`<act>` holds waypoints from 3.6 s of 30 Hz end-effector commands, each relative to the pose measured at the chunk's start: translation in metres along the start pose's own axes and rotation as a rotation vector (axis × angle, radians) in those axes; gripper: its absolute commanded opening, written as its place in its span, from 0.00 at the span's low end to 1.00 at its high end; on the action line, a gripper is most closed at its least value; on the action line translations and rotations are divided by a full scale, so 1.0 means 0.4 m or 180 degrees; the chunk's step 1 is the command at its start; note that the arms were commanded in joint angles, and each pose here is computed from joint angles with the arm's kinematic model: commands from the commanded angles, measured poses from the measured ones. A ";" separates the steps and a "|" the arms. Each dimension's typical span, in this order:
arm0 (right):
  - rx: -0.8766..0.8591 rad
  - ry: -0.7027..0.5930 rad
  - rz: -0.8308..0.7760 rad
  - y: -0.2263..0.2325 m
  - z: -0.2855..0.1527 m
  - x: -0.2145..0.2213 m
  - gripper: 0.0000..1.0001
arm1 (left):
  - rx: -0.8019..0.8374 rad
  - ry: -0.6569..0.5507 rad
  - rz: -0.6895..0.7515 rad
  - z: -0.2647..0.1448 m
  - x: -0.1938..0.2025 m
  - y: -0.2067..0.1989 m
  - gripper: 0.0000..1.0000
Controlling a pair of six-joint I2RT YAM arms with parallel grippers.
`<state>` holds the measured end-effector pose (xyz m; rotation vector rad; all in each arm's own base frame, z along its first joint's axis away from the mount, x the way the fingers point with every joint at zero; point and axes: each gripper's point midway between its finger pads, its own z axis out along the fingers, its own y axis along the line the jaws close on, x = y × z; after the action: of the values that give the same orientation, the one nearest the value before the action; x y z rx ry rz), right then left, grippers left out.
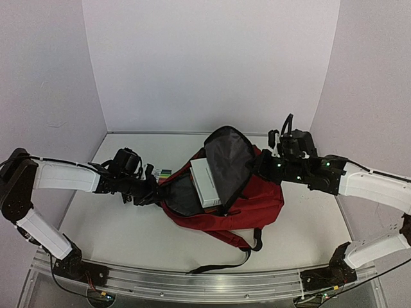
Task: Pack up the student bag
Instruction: Adjust the student bag at the center of the board.
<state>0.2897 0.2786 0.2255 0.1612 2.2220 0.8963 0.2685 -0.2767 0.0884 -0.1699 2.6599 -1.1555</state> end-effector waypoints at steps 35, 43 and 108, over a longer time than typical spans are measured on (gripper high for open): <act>-0.0623 0.0377 -0.1151 0.365 0.067 0.165 0.79 | 0.0547 -0.0476 0.0014 -0.158 -0.272 -0.055 0.00; -0.0327 0.0449 -0.0822 0.202 0.045 0.135 0.79 | 0.0392 -0.0577 0.0278 -0.143 -0.444 -0.052 0.05; -0.0715 0.1013 -0.1707 0.437 0.359 0.443 0.00 | 0.0457 -0.0864 -0.0156 -0.342 0.020 0.089 0.82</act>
<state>0.2236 0.5145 0.1185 -0.7306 2.4099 0.7588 0.2274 -0.1431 0.1301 -0.4006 2.4333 -1.0822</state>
